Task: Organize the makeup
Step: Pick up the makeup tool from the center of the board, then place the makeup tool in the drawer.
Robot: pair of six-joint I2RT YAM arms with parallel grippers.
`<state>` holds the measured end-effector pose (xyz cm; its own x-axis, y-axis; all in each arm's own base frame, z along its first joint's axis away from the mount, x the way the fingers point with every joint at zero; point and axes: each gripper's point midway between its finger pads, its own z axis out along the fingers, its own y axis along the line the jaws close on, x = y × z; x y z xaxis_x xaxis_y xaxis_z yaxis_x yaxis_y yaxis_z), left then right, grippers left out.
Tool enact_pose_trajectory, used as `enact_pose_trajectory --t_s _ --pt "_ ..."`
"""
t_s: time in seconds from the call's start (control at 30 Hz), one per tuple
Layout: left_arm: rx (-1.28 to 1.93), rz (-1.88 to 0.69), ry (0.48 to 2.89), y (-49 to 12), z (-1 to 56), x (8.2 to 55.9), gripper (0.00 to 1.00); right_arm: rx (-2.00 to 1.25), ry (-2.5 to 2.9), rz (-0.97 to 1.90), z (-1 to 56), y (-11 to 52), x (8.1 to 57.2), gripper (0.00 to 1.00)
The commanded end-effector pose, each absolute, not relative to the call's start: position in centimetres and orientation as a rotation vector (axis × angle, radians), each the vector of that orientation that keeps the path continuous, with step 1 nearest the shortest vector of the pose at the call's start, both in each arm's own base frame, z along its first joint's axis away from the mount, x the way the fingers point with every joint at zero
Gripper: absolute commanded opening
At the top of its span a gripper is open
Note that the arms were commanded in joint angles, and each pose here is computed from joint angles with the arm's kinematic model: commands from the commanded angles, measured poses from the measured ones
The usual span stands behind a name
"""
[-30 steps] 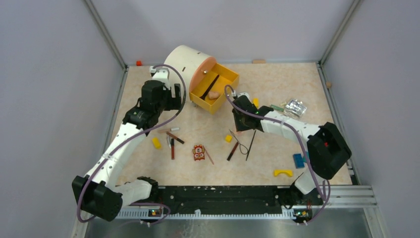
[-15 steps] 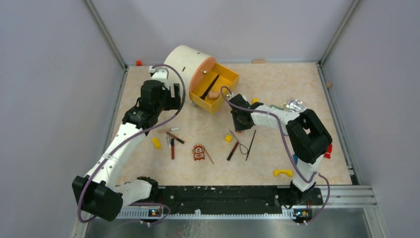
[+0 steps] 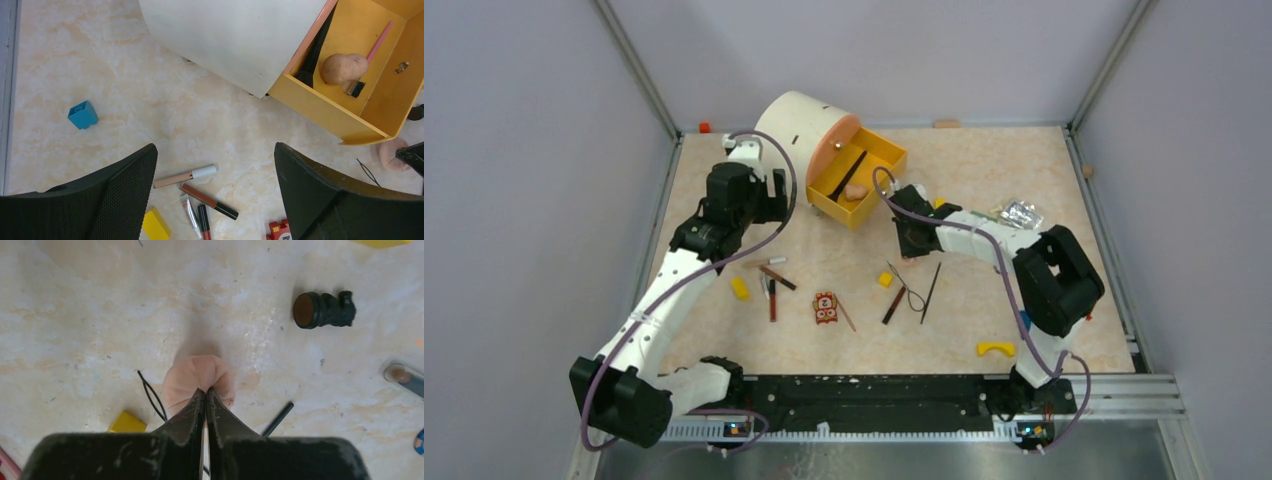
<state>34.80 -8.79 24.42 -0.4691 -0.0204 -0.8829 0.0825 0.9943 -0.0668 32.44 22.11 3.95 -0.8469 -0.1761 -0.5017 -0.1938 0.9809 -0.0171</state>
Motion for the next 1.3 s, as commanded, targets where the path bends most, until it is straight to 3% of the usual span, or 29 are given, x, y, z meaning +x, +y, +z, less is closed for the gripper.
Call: enact_pose_trajectory --t_s 0.0,0.53,0.87,1.13,1.27 --pt "0.022 -0.150 1.988 -8.7 26.2 35.0 0.92 -0.200 2.462 0.045 9.2 21.4 33.7 0.00" --pt "0.005 -0.135 1.989 -8.1 26.1 35.2 0.92 -0.132 2.188 0.127 22.2 21.7 36.9 0.00" --pt "-0.003 -0.118 1.981 -7.7 26.3 35.0 0.92 -0.213 2.013 0.357 30.8 29.7 43.8 0.01" --pt "-0.002 -0.116 1.980 -7.6 26.3 34.9 0.92 -0.213 2.045 0.319 30.5 30.2 45.3 0.44" --pt "0.003 -0.122 1.983 -7.8 26.2 35.0 0.92 -0.193 2.039 0.260 30.8 27.9 43.8 0.46"
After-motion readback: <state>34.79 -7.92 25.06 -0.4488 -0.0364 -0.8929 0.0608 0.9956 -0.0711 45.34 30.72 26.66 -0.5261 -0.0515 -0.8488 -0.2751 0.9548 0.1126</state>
